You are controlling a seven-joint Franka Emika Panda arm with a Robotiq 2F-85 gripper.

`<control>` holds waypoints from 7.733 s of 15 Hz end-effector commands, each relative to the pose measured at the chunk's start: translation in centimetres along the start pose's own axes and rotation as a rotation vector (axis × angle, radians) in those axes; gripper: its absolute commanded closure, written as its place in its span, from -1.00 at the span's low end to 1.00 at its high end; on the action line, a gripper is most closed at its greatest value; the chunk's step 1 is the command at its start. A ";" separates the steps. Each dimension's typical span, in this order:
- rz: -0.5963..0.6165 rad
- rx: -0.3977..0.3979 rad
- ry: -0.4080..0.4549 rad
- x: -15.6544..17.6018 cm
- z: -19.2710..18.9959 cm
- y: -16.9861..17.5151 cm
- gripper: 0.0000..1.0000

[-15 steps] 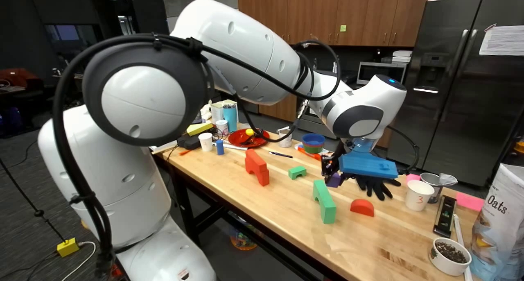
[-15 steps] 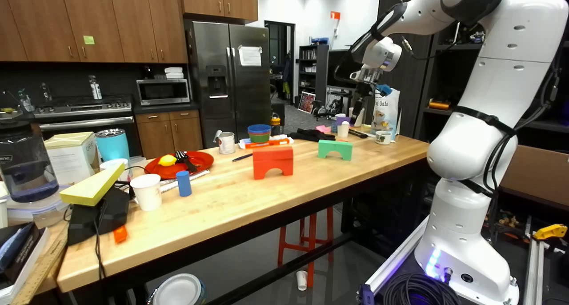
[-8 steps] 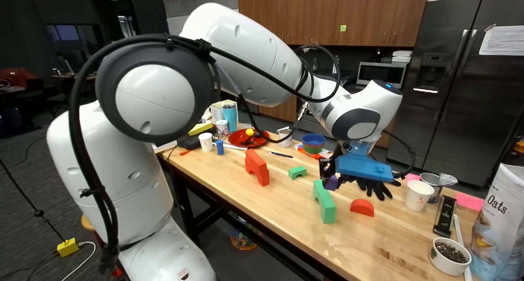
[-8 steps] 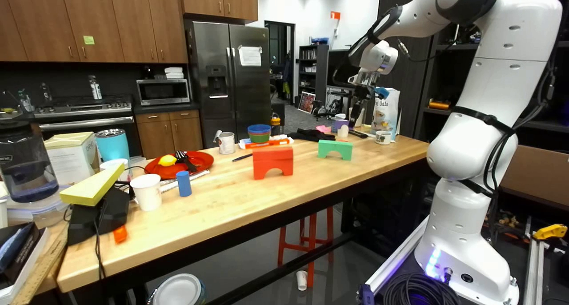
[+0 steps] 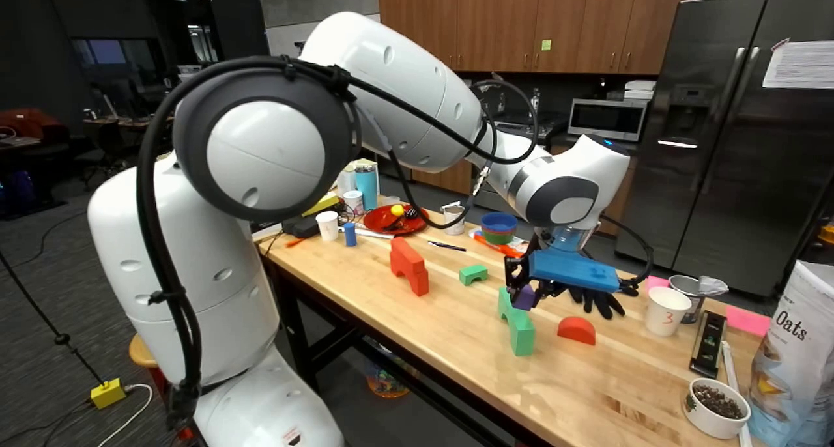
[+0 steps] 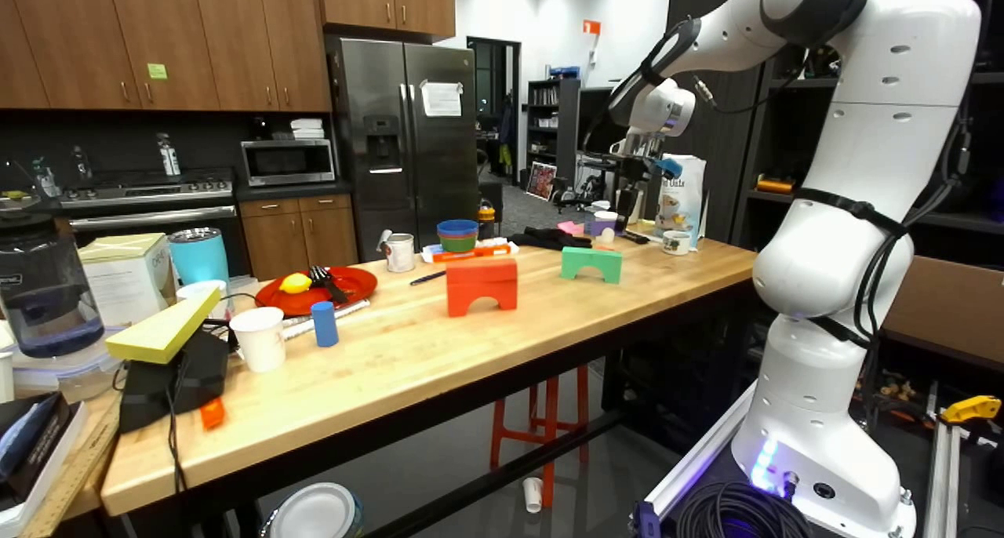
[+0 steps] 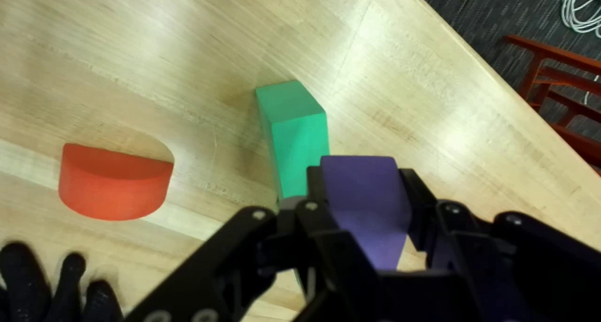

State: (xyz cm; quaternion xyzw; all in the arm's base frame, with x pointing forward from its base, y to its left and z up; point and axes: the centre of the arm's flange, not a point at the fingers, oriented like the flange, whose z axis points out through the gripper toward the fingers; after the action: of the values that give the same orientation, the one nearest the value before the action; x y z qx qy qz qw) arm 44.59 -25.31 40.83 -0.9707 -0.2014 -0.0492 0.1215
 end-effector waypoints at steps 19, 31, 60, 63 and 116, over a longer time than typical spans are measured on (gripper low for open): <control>-0.045 -0.112 -0.069 0.9 1.7 0.4 0.68; -0.056 -0.117 -0.039 0.5 3.1 0.4 0.68; -0.147 -0.036 0.045 0.1 2.5 0.0 0.68; -0.157 -0.032 0.046 0.3 2.5 0.1 0.68; -0.198 -0.187 0.092 0.4 -2.6 -1.5 -1.00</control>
State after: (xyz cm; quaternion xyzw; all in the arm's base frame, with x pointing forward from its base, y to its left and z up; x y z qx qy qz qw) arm 45.27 -24.89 43.97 -0.9528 -0.2819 -0.1082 0.0332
